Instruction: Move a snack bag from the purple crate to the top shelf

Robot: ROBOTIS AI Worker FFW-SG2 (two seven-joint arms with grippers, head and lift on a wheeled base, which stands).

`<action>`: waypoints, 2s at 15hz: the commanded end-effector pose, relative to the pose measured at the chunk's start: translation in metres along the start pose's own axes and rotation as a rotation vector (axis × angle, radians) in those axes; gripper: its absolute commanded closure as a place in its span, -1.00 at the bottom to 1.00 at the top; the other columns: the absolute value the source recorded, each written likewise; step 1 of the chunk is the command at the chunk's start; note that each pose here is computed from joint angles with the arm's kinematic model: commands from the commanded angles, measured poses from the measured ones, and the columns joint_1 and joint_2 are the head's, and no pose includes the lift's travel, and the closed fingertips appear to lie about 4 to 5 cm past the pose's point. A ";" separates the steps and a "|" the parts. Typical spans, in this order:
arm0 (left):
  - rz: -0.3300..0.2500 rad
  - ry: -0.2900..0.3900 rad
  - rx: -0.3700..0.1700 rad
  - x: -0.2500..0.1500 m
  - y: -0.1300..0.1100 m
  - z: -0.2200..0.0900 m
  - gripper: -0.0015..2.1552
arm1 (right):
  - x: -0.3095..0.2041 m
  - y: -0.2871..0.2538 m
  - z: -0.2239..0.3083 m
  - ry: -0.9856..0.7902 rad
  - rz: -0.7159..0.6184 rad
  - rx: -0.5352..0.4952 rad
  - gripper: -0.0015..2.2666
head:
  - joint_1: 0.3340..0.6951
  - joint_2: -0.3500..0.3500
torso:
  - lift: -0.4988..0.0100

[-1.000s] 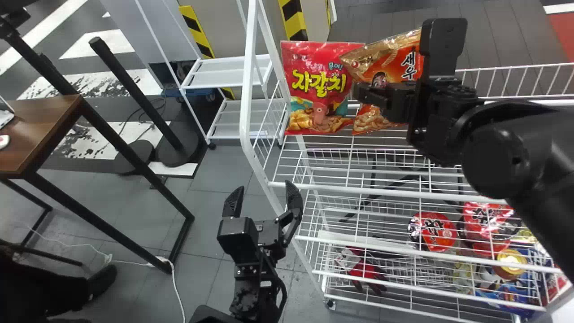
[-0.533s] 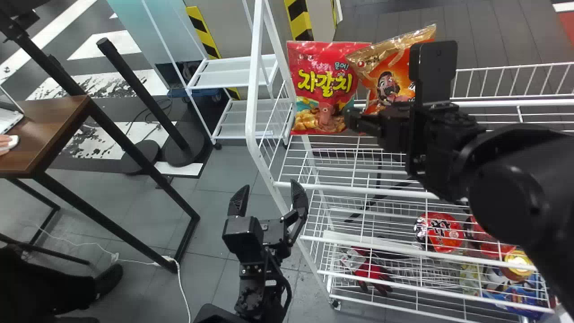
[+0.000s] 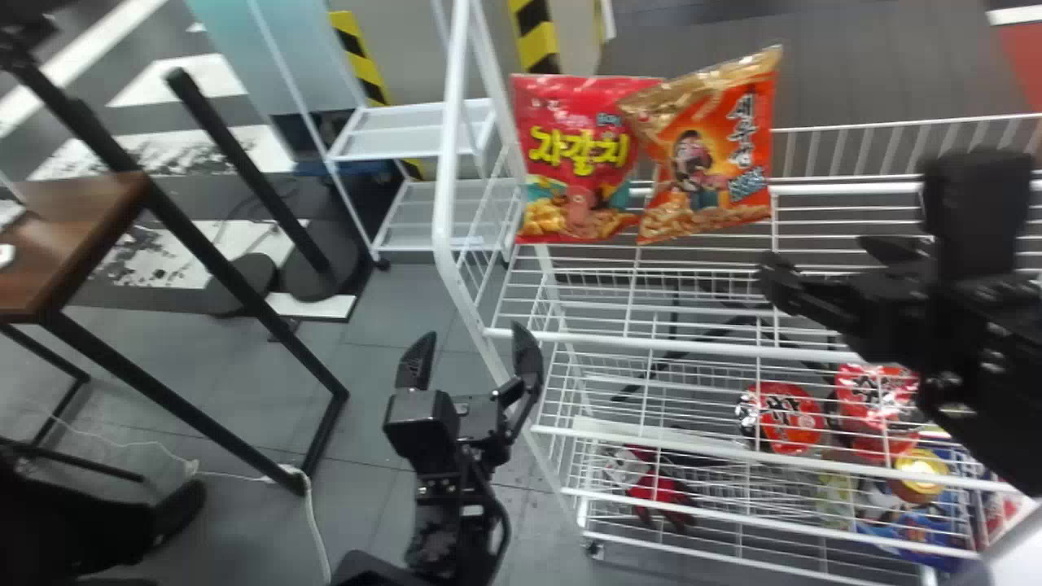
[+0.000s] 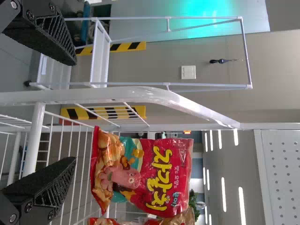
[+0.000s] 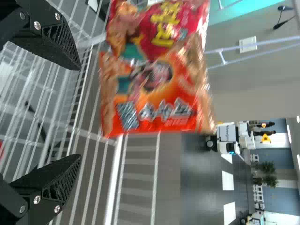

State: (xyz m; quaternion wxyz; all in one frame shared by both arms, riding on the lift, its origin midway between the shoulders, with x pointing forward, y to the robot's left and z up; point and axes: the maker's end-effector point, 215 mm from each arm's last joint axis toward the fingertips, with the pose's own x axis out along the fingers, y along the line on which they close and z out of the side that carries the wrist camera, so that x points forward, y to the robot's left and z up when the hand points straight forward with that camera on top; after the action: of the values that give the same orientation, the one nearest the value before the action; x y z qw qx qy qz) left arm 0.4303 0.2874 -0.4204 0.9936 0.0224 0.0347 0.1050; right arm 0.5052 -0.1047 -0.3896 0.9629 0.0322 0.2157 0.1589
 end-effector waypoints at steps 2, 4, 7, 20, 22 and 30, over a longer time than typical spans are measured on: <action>-0.002 0.005 0.000 0.000 -0.002 -0.001 -0.91 | -0.048 -0.077 -0.006 -0.146 -0.099 -0.028 -0.86 | 1.00 0.57 | 0.96; -0.002 0.013 0.000 -0.002 -0.003 -0.004 -0.91 | -0.085 -0.091 0.006 -0.316 -0.112 -0.062 -0.85 | 1.00 0.38 | 0.96; 0.009 0.012 -0.002 -0.008 0.000 -0.003 -0.91 | -0.108 -0.111 -0.027 -0.310 -0.148 -0.043 -0.86 | 1.00 0.27 | 0.96; -0.014 0.012 -0.005 -0.026 -0.004 0.006 -0.91 | -0.102 -0.062 -0.060 -0.264 -0.150 -0.101 -0.85 | 1.00 0.28 | 0.96; -0.015 0.009 -0.001 -0.026 -0.003 0.007 -0.91 | -0.099 -0.060 -0.065 -0.246 -0.151 -0.088 -0.85 | 1.00 0.31 | 0.96; -0.022 0.004 -0.002 -0.025 -0.005 0.009 -0.91 | -0.096 -0.051 -0.067 -0.246 -0.154 -0.072 -0.85 | 1.00 0.34 | 0.96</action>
State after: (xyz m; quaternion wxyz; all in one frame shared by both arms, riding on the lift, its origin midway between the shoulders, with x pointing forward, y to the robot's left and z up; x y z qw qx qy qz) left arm 0.4077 0.2762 -0.4098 0.9947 0.0206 0.0364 0.0937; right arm 0.4088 -0.1864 -0.4186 0.9921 -0.0003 0.0927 0.0851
